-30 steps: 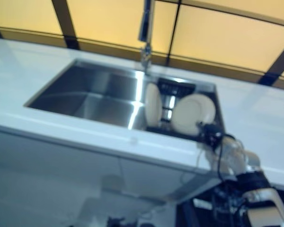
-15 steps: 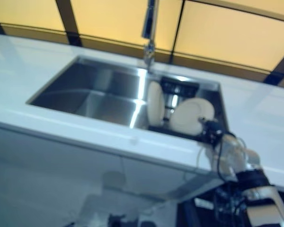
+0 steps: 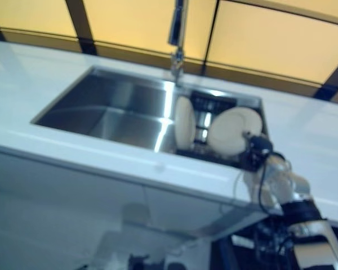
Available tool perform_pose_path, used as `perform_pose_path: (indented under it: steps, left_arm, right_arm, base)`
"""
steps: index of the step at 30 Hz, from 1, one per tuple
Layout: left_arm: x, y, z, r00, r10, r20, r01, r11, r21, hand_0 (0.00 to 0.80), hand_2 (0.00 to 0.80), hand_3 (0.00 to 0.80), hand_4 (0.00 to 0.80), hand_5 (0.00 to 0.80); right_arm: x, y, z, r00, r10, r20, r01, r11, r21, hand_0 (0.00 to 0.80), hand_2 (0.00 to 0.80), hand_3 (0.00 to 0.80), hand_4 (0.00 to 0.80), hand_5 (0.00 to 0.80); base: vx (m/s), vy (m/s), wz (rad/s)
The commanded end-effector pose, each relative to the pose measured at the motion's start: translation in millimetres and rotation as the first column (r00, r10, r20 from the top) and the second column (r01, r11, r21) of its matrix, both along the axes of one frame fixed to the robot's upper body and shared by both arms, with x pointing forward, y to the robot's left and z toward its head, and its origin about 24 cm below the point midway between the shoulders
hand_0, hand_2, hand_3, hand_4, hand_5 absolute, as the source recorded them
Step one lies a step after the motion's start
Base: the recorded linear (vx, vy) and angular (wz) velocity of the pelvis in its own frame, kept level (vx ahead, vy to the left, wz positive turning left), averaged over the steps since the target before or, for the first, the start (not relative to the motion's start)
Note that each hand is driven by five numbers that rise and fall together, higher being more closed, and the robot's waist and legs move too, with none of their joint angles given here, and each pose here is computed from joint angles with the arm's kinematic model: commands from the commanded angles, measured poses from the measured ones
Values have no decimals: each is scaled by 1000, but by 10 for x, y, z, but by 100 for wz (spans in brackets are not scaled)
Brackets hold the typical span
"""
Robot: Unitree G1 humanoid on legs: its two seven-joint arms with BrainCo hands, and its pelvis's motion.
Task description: Take plates into dishwasher
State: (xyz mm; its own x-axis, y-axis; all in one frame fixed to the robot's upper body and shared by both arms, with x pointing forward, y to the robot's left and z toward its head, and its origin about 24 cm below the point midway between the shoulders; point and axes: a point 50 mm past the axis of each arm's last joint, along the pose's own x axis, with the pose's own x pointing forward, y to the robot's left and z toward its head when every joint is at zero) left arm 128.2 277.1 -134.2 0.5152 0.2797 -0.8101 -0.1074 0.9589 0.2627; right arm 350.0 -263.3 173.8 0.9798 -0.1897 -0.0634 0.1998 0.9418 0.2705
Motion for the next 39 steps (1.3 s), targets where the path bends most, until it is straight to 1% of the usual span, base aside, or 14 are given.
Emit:
perform_pose_path:
  steps: [1,4,5,7,10,11,12,15,18,22,28,33,37,39]
  left_arm:
    - [66,35,29,1000,-31,0,31,999,30,0,0,0,0,0]
    - [46,30,21,999,-34,-5,34,999,31,0,0,0,0,0]
    - [46,28,21,999,-34,-5,34,999,31,0,0,0,0,0]
    - [48,24,21,999,-35,-7,35,999,30,0,0,0,0,0]
    - [41,20,16,999,-37,-10,37,999,28,0,0,0,0,0]
    - [31,20,13,999,-36,-12,37,999,28,0,0,0,0,0]
    - [27,20,11,999,-37,-13,37,999,28,0,0,0,0,0]
    - [-29,15,-9,999,-37,-27,38,999,28,0,0,0,0,0]
    - [-62,7,-20,999,-36,-34,37,999,27,0,0,0,0,0]
    - [-119,12,-36,998,-33,-44,35,999,26,0,0,0,0,0]
    - [-216,52,-56,993,-71,-91,75,996,39,0,0,0,0,0]
    - [-123,77,-15,989,-125,-78,131,989,65,0,0,0,0,0]
    - [-13,129,42,983,-169,-74,176,980,93,0,0,0,0,0]
    - [79,189,100,987,-150,-50,155,981,115,0,0,0,0,0]
  right_arm:
    - [-85,-82,995,913,-65,404,116,988,-103,800,800,800,800,800]
    - [-194,-95,1273,842,-90,533,190,972,-137,800,800,800,800,800]
    - [-200,-92,1287,838,-90,538,191,972,-135,800,800,800,800,800]
    - [-327,-35,1490,749,-91,656,248,957,-151,800,800,800,800,800]
    - [-479,47,1647,656,-78,751,314,933,-177,800,800,800,800,800]
    - [-532,71,1688,622,-72,779,337,923,-184,800,800,800,800,800]
    - [-548,76,1697,612,-71,787,345,920,-185,800,800,800,800,800]
    - [-735,121,1797,512,-54,857,450,867,-215,800,800,800,800,800]
    - [-846,102,1836,465,-41,884,532,811,-243,800,800,800,800,800]
    - [-931,46,1824,462,-28,887,567,778,-271,800,800,800,800,800]
    - [-988,-105,1583,562,-17,827,564,739,-369,800,800,800,800,800]
    - [-1020,-225,1334,621,-18,783,556,715,-424,800,800,800,800,800]
    - [-1082,-337,1223,644,-44,764,552,718,-425,800,800,800,800,800]
    - [-1105,-341,1201,652,-25,758,526,734,-429,800,800,800,800,800]
  base:
    - [0,0,0]
    - [0,0,0]
    - [0,0,0]
    - [0,0,0]
    - [0,0,0]
    - [0,0,0]
    - [0,0,0]
    - [0,0,0]
    - [0,0,0]
    - [6,22,-2]
    - [72,98,-26]
    - [49,132,-61]
    - [-20,100,-76]
    - [-133,118,-111]
